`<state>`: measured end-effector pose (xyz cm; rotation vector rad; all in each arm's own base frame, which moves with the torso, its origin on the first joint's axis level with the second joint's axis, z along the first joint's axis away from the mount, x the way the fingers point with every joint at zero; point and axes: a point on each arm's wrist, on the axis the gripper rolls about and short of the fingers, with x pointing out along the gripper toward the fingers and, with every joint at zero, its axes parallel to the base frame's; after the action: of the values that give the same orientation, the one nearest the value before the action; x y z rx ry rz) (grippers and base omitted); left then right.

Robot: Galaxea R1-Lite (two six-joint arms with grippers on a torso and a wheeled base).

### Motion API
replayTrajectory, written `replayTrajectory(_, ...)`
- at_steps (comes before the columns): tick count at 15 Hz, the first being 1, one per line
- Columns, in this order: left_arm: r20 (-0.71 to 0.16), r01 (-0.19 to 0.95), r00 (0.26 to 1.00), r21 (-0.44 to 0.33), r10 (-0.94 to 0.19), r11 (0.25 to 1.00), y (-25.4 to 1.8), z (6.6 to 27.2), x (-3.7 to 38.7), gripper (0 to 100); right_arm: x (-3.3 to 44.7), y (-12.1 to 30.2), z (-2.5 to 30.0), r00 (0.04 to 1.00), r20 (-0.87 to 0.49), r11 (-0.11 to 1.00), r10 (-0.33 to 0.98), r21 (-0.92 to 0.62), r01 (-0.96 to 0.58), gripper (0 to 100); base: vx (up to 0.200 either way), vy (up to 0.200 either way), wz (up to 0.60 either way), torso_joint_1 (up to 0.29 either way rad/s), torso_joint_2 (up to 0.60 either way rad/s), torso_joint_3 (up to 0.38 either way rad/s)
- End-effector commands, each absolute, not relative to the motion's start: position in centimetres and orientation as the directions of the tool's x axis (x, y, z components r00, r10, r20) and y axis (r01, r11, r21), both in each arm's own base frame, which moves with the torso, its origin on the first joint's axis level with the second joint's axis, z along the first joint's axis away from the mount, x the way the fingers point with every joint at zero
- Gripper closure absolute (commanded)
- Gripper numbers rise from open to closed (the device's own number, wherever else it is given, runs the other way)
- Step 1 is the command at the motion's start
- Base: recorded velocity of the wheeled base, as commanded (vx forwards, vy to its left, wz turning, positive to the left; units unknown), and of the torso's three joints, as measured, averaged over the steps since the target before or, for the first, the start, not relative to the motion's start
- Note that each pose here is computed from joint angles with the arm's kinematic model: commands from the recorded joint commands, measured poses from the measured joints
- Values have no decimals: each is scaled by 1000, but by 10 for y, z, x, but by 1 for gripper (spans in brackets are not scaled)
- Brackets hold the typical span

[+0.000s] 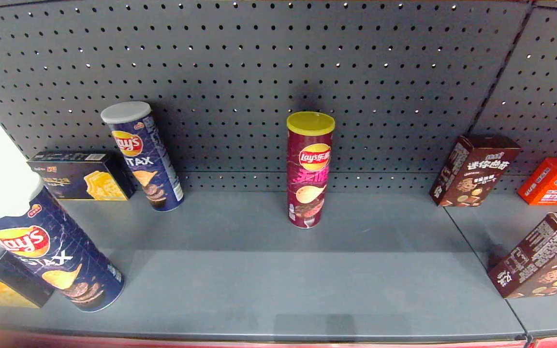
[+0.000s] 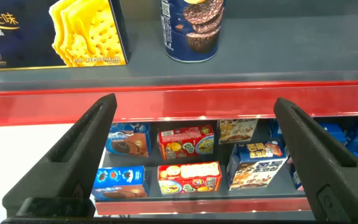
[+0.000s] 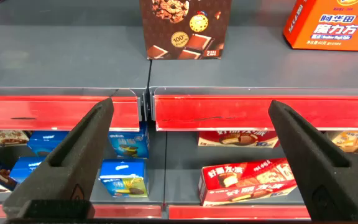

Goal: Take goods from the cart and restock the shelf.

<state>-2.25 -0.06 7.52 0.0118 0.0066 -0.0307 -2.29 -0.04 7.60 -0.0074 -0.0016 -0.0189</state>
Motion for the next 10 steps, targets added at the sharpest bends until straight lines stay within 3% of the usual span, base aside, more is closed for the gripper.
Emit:
replayTrajectory(1,-6,31,1000,12,-31,999,-1,75,-23,0,-23,0,76,1000,2,1000,-18,-8,18,0,0,0,0,0,0,0)
replayTrajectory(7,-6,31,1000,12,-31,999,-1,75,-23,0,-23,0,76,1000,2,1000,-18,-8,18,0,0,0,0,0,0,0)
replayTrajectory(10,-6,32,999,12,-32,999,-1,75,-23,0,-23,0,76,1000,2,1000,-21,-6,21,0,0,0,600,2,-2,9)
